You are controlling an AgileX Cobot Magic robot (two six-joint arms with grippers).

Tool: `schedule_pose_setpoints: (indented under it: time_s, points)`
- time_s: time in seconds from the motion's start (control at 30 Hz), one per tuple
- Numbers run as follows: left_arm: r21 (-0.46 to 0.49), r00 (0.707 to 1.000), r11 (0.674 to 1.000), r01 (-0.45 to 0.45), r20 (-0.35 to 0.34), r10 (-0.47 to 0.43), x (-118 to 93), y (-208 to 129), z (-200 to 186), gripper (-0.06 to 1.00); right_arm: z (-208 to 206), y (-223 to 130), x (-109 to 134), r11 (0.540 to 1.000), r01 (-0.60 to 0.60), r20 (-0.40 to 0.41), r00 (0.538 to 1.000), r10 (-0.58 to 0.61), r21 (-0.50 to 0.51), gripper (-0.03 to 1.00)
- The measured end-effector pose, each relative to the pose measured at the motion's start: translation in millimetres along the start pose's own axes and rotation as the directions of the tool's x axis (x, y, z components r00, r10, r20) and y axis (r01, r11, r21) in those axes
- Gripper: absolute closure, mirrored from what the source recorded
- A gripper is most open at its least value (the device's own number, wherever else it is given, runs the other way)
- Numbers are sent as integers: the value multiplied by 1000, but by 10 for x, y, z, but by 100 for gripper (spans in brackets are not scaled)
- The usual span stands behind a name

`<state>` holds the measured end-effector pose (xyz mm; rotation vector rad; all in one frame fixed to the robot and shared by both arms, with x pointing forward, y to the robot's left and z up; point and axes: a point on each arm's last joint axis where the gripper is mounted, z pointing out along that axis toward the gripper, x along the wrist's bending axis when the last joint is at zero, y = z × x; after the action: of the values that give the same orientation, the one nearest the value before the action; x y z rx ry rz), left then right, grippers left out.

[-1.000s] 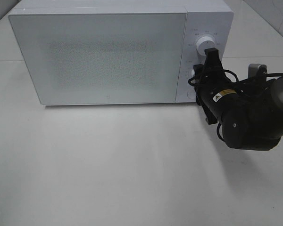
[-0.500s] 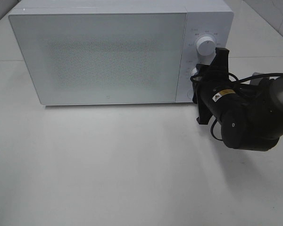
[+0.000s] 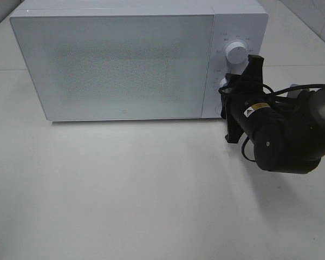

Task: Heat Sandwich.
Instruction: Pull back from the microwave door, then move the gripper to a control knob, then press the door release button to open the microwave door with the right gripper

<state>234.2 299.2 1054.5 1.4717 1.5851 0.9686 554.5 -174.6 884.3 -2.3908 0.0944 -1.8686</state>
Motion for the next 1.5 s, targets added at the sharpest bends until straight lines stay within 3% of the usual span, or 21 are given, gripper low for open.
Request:
schedule_pose_setpoints:
  time_s: [0.33, 0.5, 0.67, 0.87, 1.5]
  points:
    - [0, 1000, 1000, 0, 0, 0, 0, 0, 0, -4, 0, -3, 0, 1000, 15, 0, 1000, -15, 3, 51]
    - [0, 1000, 1000, 0, 0, 0, 0, 0, 0, -4, -1, -14, 0, 999, 31, -2, 1000, -31, 13, 42]
    - [0, 1000, 1000, 0, 0, 0, 0, 0, 0, -4, -24, -10, -20, 999, 43, 1, 999, -43, 22, 21]
    - [0, 1000, 1000, 0, 0, 0, 0, 0, 0, -4, -88, 19, 8, 998, 58, -33, 998, -57, 30, 19]
    - [0, 1000, 1000, 0, 0, 0, 0, 0, 0, -4, -667, 161, 1, 971, 178, 5, 983, -181, 161, 20]
